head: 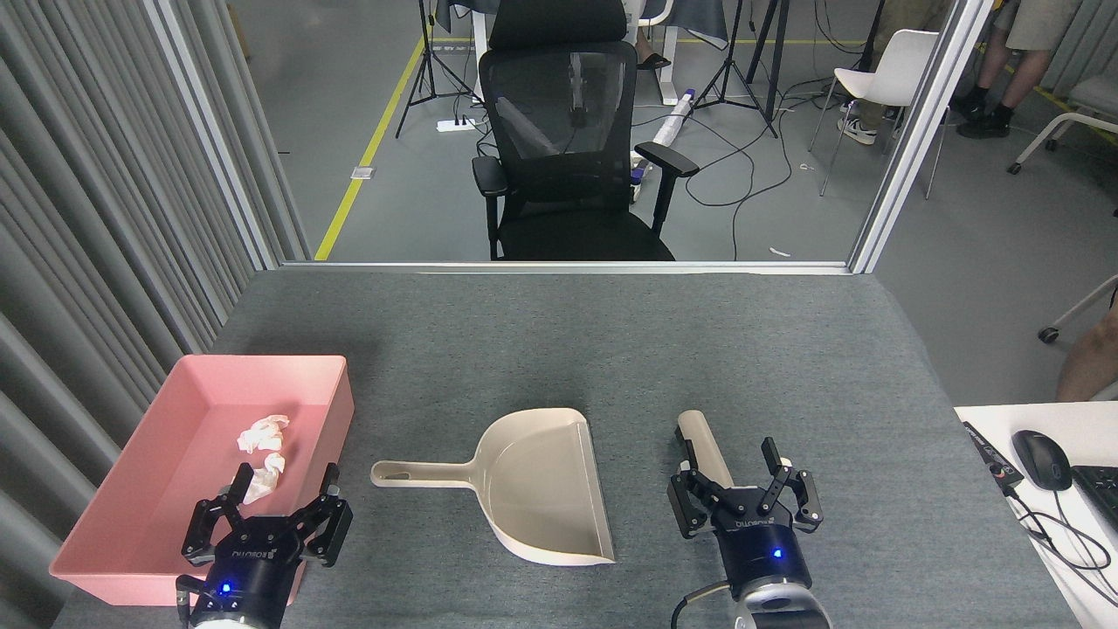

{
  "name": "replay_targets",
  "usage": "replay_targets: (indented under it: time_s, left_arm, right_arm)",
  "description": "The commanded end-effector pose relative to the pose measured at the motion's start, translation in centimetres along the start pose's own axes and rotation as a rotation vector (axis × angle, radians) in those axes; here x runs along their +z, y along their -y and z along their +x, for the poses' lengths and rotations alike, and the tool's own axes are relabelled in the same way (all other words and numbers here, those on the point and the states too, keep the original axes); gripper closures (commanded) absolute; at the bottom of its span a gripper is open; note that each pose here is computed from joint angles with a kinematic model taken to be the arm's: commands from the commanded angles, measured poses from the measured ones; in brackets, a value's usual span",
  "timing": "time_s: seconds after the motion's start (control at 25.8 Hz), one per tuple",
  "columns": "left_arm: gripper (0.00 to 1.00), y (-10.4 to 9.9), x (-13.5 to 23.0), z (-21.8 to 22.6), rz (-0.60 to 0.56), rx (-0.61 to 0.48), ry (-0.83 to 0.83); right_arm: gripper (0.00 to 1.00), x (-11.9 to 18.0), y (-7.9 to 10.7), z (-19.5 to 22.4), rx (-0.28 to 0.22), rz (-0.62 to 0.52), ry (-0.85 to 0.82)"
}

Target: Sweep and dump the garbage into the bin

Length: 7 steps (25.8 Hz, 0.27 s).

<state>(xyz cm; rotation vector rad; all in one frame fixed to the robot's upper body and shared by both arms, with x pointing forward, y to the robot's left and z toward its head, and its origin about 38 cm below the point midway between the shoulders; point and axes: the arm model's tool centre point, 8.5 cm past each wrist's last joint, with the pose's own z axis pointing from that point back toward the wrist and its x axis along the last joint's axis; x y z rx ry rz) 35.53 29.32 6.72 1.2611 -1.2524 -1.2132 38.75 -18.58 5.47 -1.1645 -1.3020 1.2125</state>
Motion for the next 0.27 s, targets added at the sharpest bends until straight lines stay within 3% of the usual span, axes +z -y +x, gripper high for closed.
replay_targets:
  time_s: [0.0,0.23]
  left_arm:
    - [0.01,-0.39,-0.13,-0.05,0.01,-0.004,0.001]
    - [0.01,-0.26,0.02,0.04,0.007,-0.001,0.0]
  right_arm:
    - [0.02,0.18,-0.28,0.23,-0.003,0.008,0.002]
    - [0.02,-0.14,0.06,0.17,0.006,0.001,-0.021]
